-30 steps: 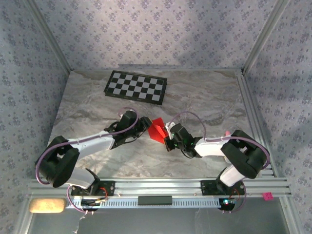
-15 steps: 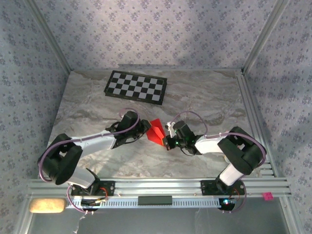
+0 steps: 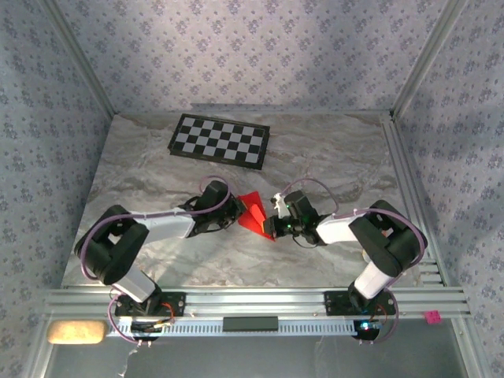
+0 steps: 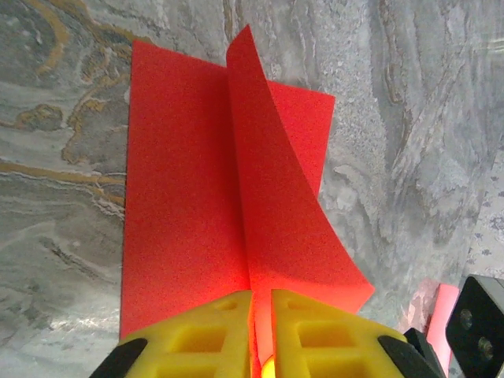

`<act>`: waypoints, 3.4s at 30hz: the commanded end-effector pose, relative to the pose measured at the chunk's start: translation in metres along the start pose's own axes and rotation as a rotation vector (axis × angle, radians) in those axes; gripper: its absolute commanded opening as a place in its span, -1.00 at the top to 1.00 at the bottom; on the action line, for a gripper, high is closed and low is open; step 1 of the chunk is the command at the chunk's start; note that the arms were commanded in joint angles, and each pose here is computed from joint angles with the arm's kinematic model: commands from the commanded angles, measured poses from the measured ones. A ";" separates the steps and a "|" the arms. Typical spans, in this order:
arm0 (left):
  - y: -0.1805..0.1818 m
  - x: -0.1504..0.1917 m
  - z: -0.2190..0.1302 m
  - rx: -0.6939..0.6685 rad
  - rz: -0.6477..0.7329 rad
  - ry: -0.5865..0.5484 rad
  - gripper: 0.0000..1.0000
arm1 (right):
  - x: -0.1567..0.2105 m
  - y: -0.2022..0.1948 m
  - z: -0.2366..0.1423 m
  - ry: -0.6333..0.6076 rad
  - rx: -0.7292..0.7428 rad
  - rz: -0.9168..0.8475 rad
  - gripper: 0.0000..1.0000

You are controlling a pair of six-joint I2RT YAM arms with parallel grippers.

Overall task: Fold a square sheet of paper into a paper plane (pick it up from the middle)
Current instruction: Fourth fold the wing at the center of the table.

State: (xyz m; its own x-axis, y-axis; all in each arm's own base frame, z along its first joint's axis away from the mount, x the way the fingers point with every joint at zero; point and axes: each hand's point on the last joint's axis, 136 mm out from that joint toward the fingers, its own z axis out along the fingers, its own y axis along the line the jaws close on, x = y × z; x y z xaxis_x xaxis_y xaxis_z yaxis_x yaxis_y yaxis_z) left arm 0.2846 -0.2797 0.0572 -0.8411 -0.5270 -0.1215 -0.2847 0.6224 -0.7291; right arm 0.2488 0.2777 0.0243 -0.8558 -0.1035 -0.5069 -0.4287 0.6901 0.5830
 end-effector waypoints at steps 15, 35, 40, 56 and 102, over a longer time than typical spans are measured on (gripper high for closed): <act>-0.034 0.000 0.024 0.086 0.015 0.064 0.78 | 0.013 -0.015 0.000 0.037 0.000 0.135 1.00; -0.034 0.003 0.038 0.082 0.023 0.095 0.76 | 0.017 -0.020 0.000 0.052 -0.001 0.182 0.96; -0.034 0.004 0.042 0.085 0.023 0.101 0.76 | 0.016 -0.021 -0.001 0.050 -0.004 0.185 0.93; -0.033 0.004 0.045 0.080 0.033 0.103 0.73 | 0.018 -0.026 -0.001 0.066 -0.002 0.257 1.00; -0.033 0.013 0.064 0.062 0.057 0.142 0.70 | 0.031 -0.047 -0.002 0.116 0.049 0.388 1.00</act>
State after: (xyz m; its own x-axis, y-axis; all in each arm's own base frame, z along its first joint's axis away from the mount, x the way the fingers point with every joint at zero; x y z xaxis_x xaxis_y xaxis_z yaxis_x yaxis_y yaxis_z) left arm 0.3139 -0.3370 0.0371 -0.9010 -0.4292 -0.0634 -0.2324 0.6010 -0.7647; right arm 0.2563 0.2682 0.0229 -0.9506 0.0658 -0.3034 -0.1980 0.6242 0.7558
